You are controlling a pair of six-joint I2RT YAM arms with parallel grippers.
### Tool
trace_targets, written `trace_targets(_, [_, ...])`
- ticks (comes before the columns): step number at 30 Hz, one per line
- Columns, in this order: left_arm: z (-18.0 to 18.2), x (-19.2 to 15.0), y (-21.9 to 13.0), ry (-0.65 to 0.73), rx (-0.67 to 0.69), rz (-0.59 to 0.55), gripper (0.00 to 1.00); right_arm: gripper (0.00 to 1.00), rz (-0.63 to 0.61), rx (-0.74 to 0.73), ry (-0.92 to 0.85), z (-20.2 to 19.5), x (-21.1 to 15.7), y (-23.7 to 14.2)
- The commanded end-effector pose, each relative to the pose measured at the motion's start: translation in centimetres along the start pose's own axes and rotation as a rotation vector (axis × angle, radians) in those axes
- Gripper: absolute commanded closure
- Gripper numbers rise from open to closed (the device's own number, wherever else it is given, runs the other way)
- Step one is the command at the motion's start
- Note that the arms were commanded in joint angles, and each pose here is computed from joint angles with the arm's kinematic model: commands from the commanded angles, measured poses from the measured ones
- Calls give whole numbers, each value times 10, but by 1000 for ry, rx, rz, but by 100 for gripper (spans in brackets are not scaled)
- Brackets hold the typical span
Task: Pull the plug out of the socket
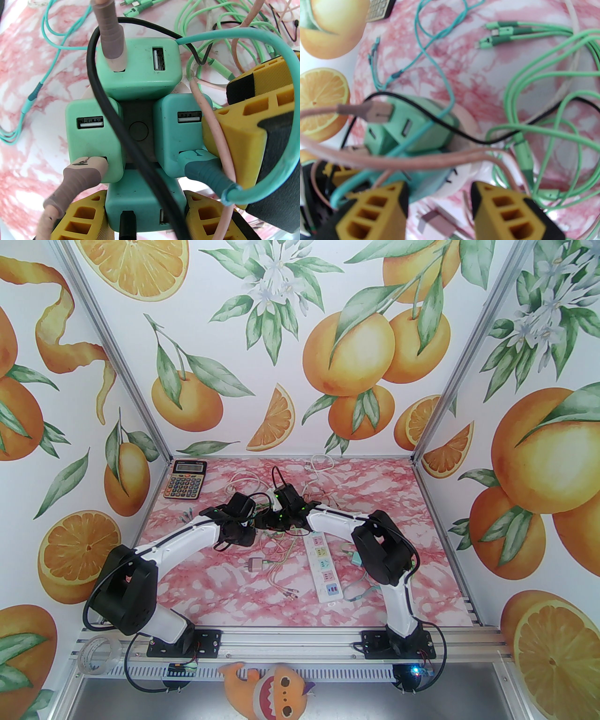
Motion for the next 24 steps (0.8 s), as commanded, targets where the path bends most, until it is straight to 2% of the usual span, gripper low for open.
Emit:
trace_targets(1, [-14, 28, -24, -49, -172, -98, 66, 52, 205, -230, 69, -45, -55, 18])
trace_targets(6, [5, 32, -29, -161, -257, -113, 66, 52, 210, -242, 62, -46, -56, 18])
trace_targets(11, [9, 32, -34, -166, -260, -112, 65, 52, 218, -251, 63, -47, -58, 19])
trace_targets(19, [3, 25, -27, -93, -191, -90, 65, 53, 232, -262, 49, -46, -60, 21])
trace_targets(24, [-13, 17, -18, 17, -96, -71, 65, 53, 230, -262, 42, -44, -59, 19])
Point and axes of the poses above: each hand's point on the last joint's axis, 136 mm out from that joint toward the fingers, its own y axis out along the fingers, its own z axis along the line the jaws close on, x = y × z, the point moved 7 cm from there along -y, back along the fingers, and after that the axes turned 11 degrees about -y, right-handed, at the moved point
